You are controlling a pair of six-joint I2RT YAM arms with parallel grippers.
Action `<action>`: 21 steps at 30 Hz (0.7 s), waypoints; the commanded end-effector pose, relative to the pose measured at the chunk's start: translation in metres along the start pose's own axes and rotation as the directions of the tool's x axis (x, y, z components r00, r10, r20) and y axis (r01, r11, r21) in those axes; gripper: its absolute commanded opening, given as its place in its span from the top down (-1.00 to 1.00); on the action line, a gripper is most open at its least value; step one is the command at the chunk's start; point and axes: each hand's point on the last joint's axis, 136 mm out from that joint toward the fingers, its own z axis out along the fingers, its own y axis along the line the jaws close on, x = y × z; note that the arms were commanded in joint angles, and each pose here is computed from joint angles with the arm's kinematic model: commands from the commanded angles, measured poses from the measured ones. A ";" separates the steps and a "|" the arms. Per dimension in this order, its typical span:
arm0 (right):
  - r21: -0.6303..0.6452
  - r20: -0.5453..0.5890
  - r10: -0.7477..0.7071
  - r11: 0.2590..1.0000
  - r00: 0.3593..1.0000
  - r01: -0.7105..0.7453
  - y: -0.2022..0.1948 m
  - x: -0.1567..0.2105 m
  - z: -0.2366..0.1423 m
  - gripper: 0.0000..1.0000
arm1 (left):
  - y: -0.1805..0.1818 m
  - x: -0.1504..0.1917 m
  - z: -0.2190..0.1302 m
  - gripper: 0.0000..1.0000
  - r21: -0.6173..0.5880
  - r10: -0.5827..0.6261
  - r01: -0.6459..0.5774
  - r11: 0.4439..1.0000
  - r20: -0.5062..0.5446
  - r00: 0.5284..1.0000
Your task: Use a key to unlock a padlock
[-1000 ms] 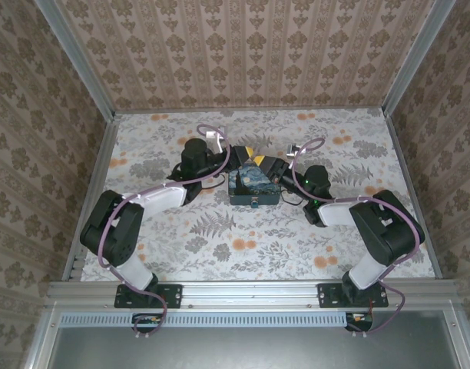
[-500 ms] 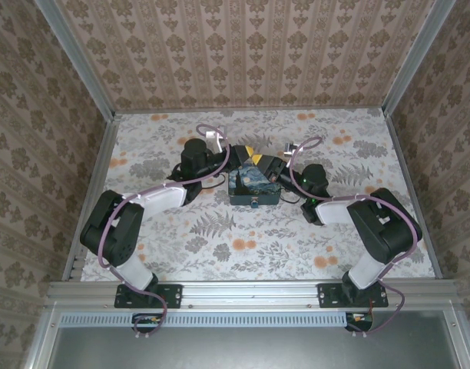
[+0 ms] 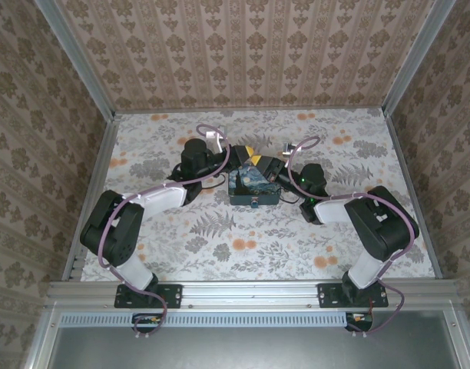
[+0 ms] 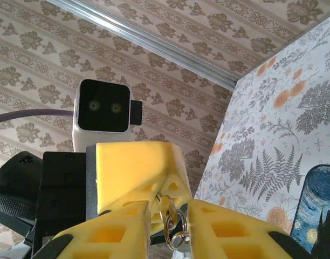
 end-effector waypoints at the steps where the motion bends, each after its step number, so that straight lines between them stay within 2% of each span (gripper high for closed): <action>1: -0.038 -0.002 -0.016 0.999 1.000 0.016 0.008 0.000 0.002 0.53 | -0.006 0.003 0.004 1.00 0.035 0.005 -0.005 0.999 -0.008 1.000; 7: -0.039 -0.002 -0.017 0.999 1.000 0.017 0.008 0.000 0.003 0.60 | -0.004 0.004 0.004 1.00 0.031 0.002 -0.001 1.000 -0.011 1.000; 17: -0.043 -0.002 -0.018 0.999 1.000 0.018 0.010 -0.001 0.003 0.84 | -0.002 0.009 0.006 1.00 0.025 0.003 -0.002 1.000 -0.026 1.000; 21: -0.050 -0.004 -0.022 0.999 1.000 0.022 0.012 -0.001 0.004 0.84 | 0.000 0.011 0.007 1.00 0.019 -0.001 0.002 1.000 -0.035 0.999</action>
